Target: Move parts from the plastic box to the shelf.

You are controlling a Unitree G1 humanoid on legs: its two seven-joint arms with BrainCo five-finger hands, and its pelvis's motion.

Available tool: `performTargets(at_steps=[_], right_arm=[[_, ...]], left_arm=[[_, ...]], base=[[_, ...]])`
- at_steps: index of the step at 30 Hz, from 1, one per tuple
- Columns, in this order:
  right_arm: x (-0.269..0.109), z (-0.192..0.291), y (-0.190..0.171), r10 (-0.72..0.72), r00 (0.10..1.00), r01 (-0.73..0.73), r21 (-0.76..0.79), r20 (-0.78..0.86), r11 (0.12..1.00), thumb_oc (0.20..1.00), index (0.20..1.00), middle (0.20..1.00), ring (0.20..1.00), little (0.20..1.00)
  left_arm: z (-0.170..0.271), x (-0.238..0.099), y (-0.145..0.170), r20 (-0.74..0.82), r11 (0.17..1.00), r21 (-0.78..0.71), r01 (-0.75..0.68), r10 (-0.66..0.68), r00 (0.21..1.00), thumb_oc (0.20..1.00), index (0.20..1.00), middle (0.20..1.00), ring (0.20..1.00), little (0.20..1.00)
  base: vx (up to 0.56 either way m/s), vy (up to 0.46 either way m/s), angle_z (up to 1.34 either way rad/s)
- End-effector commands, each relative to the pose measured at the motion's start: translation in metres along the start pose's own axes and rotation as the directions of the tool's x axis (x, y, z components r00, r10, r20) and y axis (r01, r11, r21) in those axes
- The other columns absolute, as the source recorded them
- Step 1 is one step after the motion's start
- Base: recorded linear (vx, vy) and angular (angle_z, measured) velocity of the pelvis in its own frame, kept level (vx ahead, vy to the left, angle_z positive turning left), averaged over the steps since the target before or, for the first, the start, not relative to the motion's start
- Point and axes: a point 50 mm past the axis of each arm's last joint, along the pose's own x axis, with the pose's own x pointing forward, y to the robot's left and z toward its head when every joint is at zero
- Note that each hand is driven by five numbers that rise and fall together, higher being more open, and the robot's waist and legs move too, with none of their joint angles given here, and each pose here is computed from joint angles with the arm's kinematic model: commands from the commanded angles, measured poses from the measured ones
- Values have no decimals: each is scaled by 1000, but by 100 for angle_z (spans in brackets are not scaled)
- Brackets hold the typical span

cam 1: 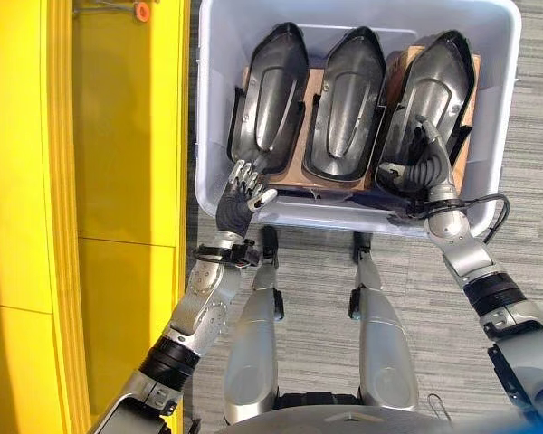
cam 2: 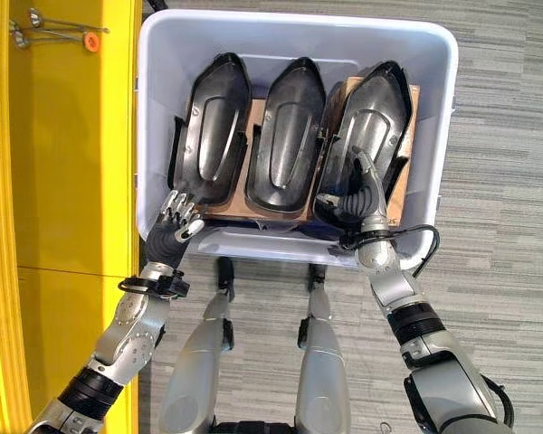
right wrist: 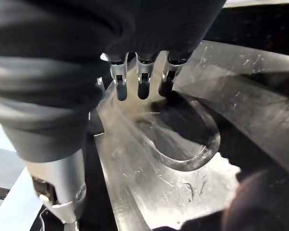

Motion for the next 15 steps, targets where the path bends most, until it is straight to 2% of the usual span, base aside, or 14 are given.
performTargets(at_steps=[1,8,15], right_arm=[[-3,22,-28,-150,978,142,68,142,988,1000,1000,1000,1000,1000],[-23,47,-37,-208,947,151,232,244,961,1000,1000,1000,1000,1000],[-39,51,-34,-232,944,142,345,235,928,1000,1000,1000,1000,1000]], left_arm=[[18,-3,-1,90,1000,12,27,-28,996,1000,1000,1000,1000,1000],[19,-6,1,84,999,22,24,-26,996,1000,1000,1000,1000,1000],[23,-8,5,95,1000,30,1,-4,995,1000,1000,1000,1000,1000]], base=[[0,0,0],[2,0,0],[0,0,0]])
